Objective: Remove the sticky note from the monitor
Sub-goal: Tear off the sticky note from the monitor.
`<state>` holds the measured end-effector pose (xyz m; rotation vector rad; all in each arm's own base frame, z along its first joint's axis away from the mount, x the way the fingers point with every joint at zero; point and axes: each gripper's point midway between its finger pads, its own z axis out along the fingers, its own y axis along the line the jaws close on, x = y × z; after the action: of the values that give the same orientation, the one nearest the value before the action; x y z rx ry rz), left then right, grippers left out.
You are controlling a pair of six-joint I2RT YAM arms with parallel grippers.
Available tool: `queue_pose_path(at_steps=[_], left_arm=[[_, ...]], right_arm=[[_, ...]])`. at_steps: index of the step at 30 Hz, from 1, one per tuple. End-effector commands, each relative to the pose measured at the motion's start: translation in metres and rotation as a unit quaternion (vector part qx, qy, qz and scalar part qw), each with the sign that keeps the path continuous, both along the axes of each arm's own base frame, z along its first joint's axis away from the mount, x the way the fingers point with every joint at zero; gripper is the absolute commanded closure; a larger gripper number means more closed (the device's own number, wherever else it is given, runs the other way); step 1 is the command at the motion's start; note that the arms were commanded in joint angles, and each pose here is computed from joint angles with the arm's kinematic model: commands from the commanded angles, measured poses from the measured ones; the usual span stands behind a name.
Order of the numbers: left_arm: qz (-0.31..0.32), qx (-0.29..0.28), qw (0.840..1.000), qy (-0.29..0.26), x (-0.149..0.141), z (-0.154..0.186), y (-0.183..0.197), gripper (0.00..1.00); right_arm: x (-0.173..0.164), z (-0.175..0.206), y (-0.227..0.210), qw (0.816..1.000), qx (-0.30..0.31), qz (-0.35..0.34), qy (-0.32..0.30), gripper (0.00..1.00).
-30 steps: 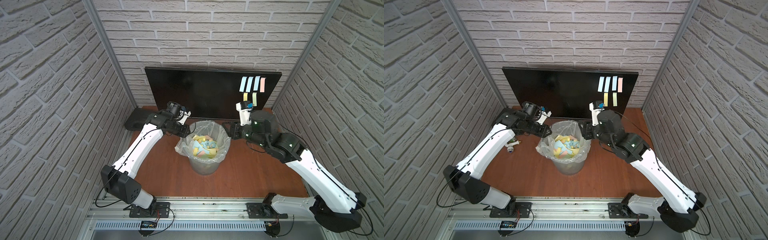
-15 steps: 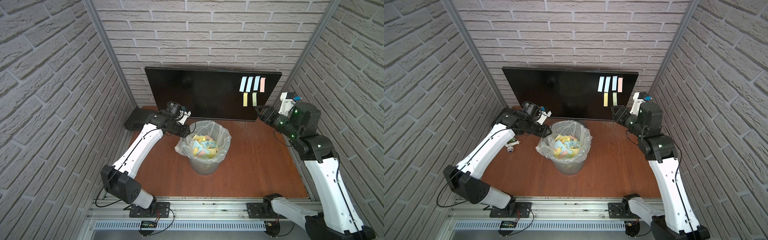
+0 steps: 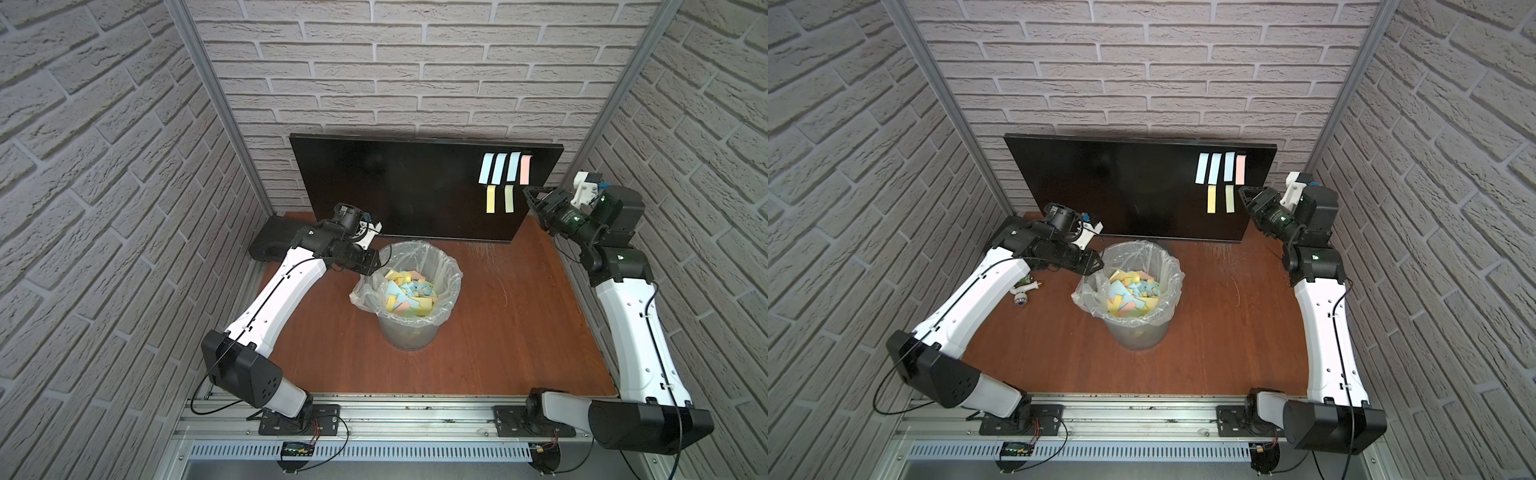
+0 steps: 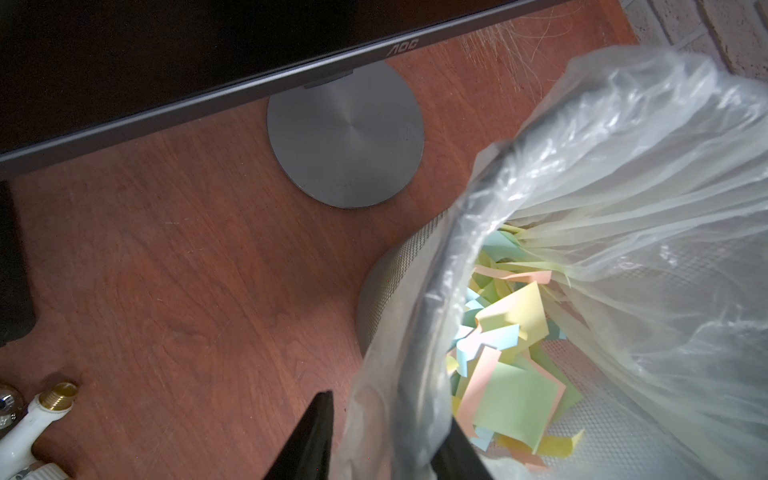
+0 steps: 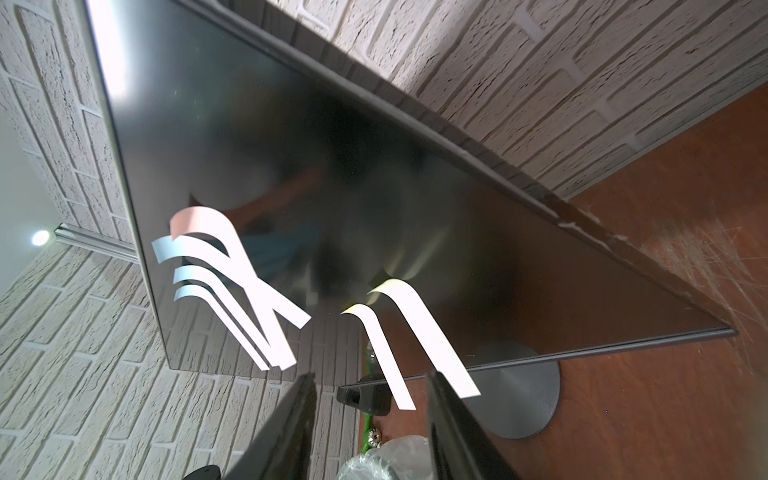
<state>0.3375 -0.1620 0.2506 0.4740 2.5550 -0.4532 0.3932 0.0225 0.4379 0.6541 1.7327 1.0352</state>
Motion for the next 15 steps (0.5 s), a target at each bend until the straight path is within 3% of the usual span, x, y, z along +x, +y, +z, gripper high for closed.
queue_pose_path(at_steps=[1,15], left_arm=[[0.003,0.001,1.0,-0.007,0.003,0.004,0.004,0.62],[0.003,-0.001,1.0,-0.009,0.002,0.006,0.004,0.62]], right_arm=[[-0.001,0.038,0.006,0.998,0.007,0.019,-0.062,0.55],[-0.006,0.049,0.007,0.997,0.01,0.025,-0.071,0.58]])
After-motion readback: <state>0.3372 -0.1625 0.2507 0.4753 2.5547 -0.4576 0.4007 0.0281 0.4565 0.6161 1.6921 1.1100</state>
